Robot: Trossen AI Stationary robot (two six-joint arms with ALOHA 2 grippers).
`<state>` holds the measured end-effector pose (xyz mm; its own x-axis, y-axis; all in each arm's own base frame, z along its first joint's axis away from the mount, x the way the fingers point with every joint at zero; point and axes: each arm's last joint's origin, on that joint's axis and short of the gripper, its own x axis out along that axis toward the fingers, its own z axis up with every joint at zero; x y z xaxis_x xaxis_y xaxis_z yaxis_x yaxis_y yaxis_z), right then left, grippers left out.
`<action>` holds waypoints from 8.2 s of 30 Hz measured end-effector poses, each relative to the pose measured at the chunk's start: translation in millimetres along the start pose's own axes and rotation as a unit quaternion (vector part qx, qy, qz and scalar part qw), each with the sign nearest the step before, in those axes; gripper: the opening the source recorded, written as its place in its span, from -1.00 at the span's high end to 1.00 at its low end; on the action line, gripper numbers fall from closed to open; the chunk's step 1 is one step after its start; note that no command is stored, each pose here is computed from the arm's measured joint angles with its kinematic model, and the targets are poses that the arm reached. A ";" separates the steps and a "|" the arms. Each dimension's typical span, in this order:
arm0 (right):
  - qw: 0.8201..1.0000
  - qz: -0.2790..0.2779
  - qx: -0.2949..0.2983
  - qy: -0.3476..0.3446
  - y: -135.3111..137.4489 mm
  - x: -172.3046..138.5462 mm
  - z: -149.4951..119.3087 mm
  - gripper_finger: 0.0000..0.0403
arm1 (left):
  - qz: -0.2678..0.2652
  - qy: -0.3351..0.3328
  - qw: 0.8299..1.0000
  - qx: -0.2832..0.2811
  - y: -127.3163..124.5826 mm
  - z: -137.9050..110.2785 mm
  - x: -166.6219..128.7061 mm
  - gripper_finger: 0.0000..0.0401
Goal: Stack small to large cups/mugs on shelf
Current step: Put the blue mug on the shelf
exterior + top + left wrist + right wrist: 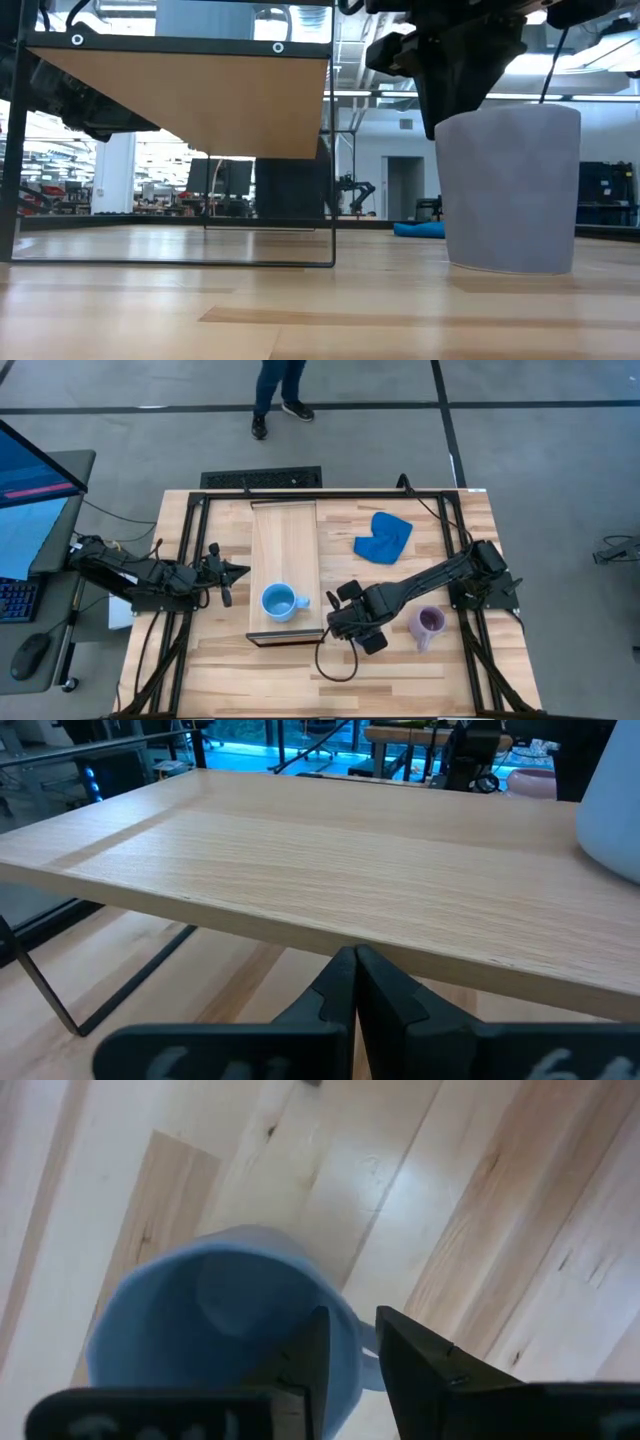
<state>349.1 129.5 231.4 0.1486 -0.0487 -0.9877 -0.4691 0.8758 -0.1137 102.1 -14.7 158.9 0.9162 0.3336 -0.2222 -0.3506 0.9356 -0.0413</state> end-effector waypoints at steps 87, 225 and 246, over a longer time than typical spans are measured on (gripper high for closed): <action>0.889 -0.067 0.428 -0.149 -141.9 -149.4 -136.7 0.95 | -0.001 0.005 1.000 -0.005 0.1 -1.1 0.0 1.00; 0.821 0.040 0.517 -0.240 -201.3 -130.7 -14.5 0.95 | -0.042 0.033 0.998 -0.025 -3.7 -4.8 2.3 1.00; 0.822 0.056 0.524 -0.216 -203.1 -110.8 -14.4 0.95 | -0.042 0.033 0.998 -0.025 -3.7 -4.8 2.2 1.00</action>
<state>415.4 -49.8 362.4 0.5577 0.0373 -0.8292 0.4734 0.8063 0.3547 104.5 -17.9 153.8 0.9287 0.2439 -0.2794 -0.2835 0.9525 -0.1109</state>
